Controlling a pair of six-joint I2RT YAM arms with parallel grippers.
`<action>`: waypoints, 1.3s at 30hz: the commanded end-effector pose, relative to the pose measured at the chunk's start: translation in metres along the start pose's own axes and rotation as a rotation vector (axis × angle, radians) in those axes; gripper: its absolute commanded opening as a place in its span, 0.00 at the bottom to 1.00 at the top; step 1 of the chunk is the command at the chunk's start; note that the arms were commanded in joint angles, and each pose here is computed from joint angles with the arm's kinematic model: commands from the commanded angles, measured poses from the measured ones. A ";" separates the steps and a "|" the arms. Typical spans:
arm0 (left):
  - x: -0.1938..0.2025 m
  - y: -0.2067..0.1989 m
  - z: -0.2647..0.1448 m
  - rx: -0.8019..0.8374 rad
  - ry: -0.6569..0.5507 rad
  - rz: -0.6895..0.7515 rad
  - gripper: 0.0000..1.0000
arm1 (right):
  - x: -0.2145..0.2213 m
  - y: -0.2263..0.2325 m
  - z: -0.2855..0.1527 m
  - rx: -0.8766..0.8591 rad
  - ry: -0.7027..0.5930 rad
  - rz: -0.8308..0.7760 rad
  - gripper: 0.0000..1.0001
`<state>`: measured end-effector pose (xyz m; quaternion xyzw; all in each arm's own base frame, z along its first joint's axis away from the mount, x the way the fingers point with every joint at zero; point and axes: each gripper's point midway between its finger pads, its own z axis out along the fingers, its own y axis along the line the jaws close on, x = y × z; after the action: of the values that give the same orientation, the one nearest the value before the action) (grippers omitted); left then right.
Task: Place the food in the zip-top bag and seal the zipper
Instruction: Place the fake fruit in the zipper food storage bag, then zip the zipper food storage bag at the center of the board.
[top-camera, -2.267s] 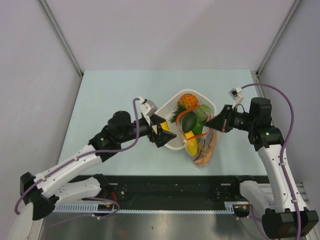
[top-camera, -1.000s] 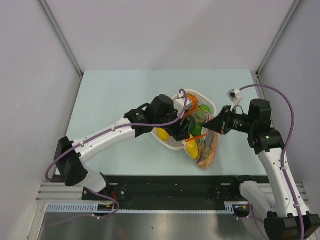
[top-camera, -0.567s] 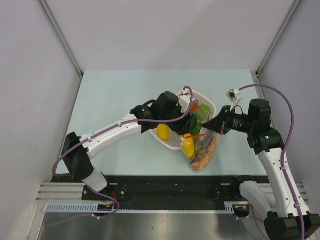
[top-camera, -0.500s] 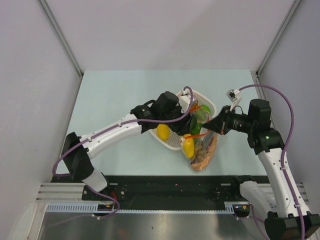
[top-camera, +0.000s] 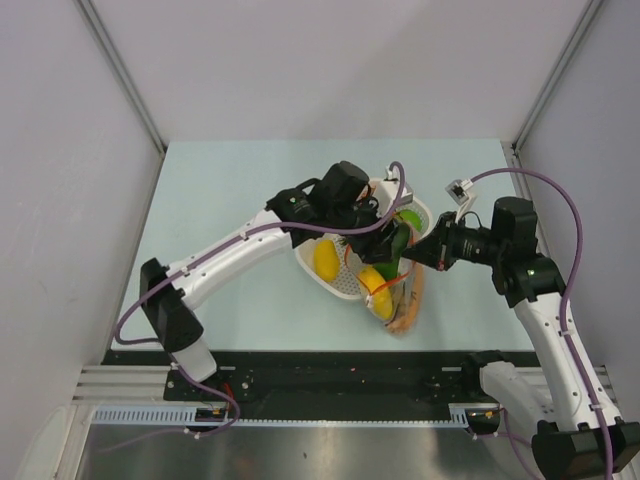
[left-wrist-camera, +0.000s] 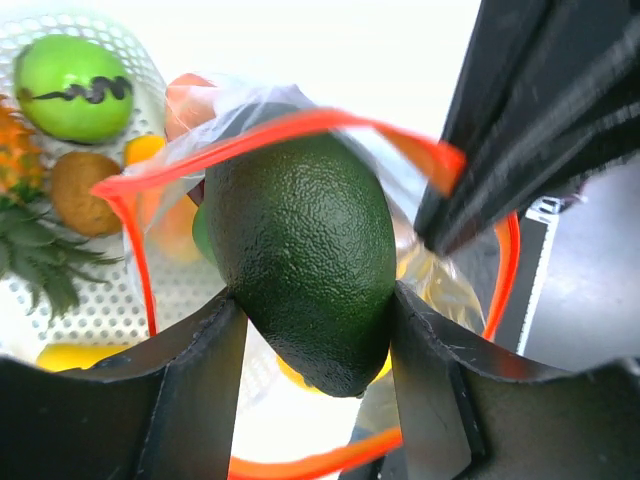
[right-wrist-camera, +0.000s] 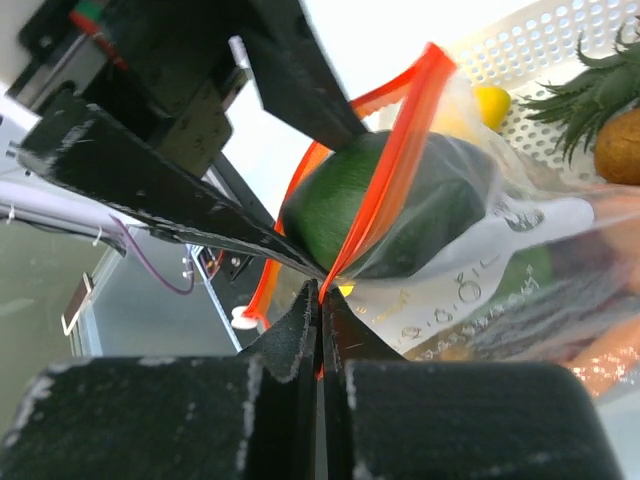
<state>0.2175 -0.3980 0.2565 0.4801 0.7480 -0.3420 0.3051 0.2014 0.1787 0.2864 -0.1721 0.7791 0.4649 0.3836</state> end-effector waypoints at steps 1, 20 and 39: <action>0.000 -0.014 0.008 0.092 0.057 -0.032 0.38 | -0.010 0.019 0.000 -0.079 -0.028 -0.110 0.00; -0.021 -0.028 0.016 0.319 -0.027 -0.381 0.61 | -0.006 0.028 0.004 -0.110 -0.015 -0.141 0.00; 0.013 0.008 -0.125 -0.049 -0.503 -0.102 1.00 | -0.042 0.020 -0.002 0.026 -0.196 -0.077 0.00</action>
<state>0.2108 -0.2978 0.3241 0.3177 0.7124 -0.4578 0.4264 0.2011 0.1857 0.3033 -0.1722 0.7646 0.4552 0.4225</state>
